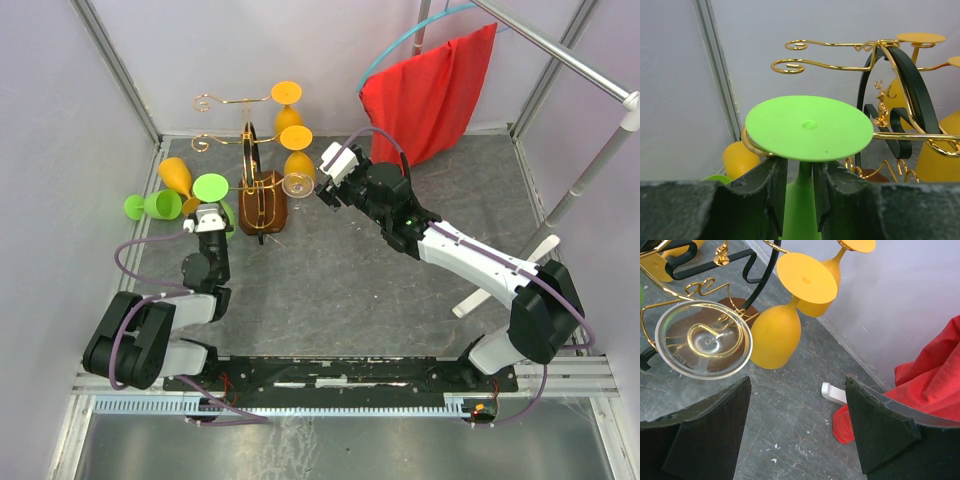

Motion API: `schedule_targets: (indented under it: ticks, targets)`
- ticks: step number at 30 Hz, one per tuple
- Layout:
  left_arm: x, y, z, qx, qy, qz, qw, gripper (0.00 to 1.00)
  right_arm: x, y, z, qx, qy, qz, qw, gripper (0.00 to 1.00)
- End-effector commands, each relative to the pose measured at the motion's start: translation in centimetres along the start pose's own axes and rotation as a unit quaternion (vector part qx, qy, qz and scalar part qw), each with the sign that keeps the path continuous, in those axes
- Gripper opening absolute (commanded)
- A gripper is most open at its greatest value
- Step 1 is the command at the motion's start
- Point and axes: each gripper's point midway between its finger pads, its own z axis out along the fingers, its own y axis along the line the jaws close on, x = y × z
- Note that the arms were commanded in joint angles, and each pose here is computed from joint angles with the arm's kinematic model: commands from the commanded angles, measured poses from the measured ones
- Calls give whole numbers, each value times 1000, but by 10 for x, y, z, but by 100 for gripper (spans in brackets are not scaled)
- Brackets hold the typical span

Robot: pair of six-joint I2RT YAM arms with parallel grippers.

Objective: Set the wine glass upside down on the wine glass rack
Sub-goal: Turn the wine glass upside down at the wine rack.

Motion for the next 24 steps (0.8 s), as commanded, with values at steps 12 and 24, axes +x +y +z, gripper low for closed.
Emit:
schedule_targets:
  ticks: [12,24]
  targets:
    - [-57,48,-10,-94,-91,-4,991,35,-21,-8,-9,9,-34,6,999,84]
    - [-61,49,-33,-67,-87,-8,994,37,-20,-6,-8,4,-34,8,999,84]
